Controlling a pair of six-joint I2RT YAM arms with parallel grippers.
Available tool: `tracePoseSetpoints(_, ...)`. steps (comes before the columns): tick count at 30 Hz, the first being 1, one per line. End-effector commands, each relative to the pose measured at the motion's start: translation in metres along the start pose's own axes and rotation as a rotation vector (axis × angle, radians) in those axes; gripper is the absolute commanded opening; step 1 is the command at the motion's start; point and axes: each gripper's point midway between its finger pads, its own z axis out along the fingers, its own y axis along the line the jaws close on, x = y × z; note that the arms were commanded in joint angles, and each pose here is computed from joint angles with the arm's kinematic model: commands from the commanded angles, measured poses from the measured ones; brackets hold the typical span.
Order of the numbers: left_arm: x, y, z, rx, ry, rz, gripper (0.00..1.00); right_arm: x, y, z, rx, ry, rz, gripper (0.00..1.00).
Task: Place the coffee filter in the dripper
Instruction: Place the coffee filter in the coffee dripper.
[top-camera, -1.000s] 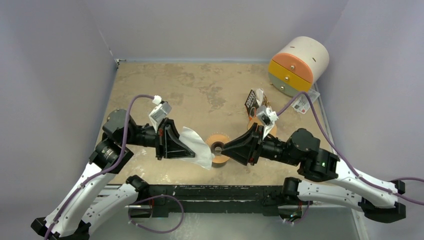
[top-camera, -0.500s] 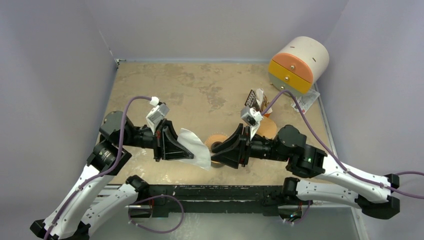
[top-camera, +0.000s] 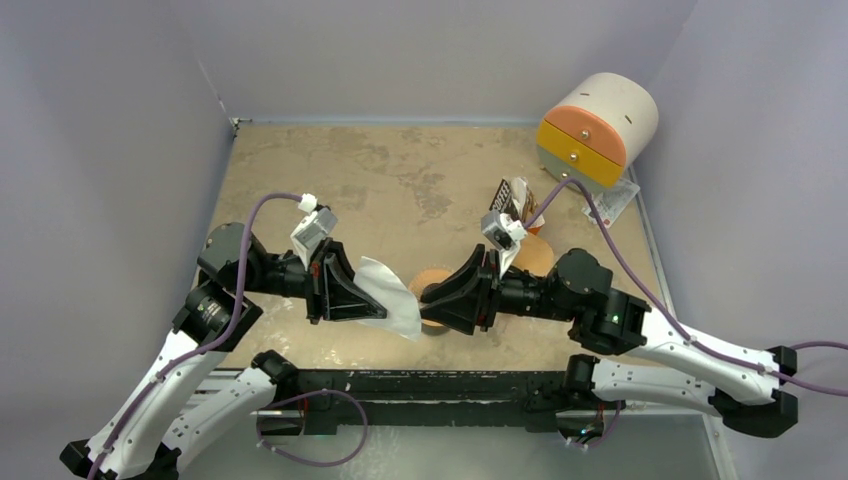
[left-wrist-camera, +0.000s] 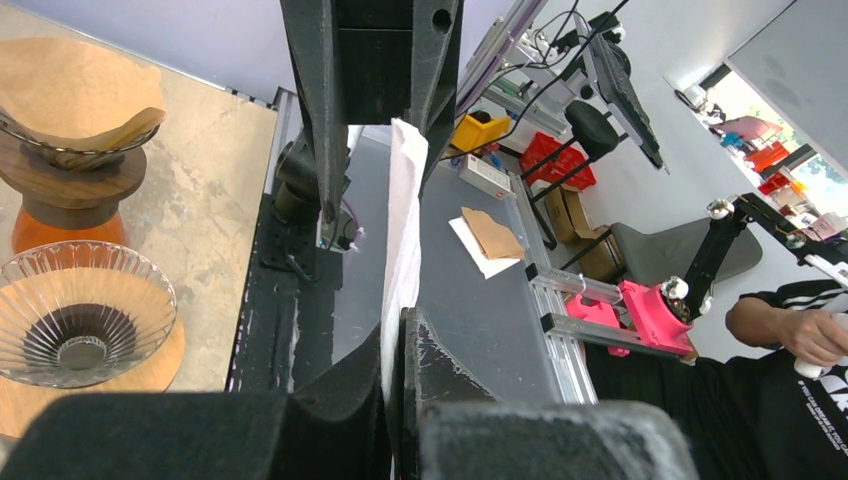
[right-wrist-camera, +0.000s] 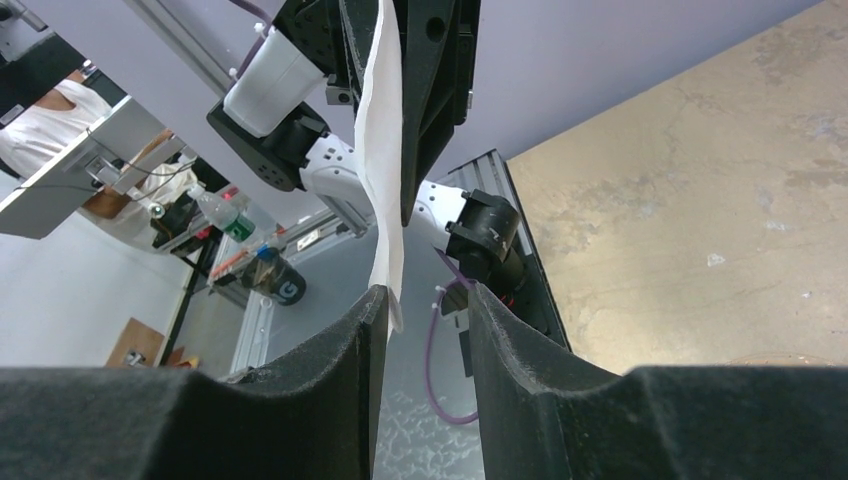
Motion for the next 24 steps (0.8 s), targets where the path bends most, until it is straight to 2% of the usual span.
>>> tracePoseSetpoints(1,-0.01,-0.009,-0.001,0.011,-0.018,0.054,0.0,-0.022,0.018,0.005,-0.069,-0.057,-0.022,0.38)
tracePoseSetpoints(24,-0.001,-0.002,0.0,0.007,0.004,0.033,0.0,-0.029,0.017,0.029,-0.083,-0.051,-0.041,0.34)
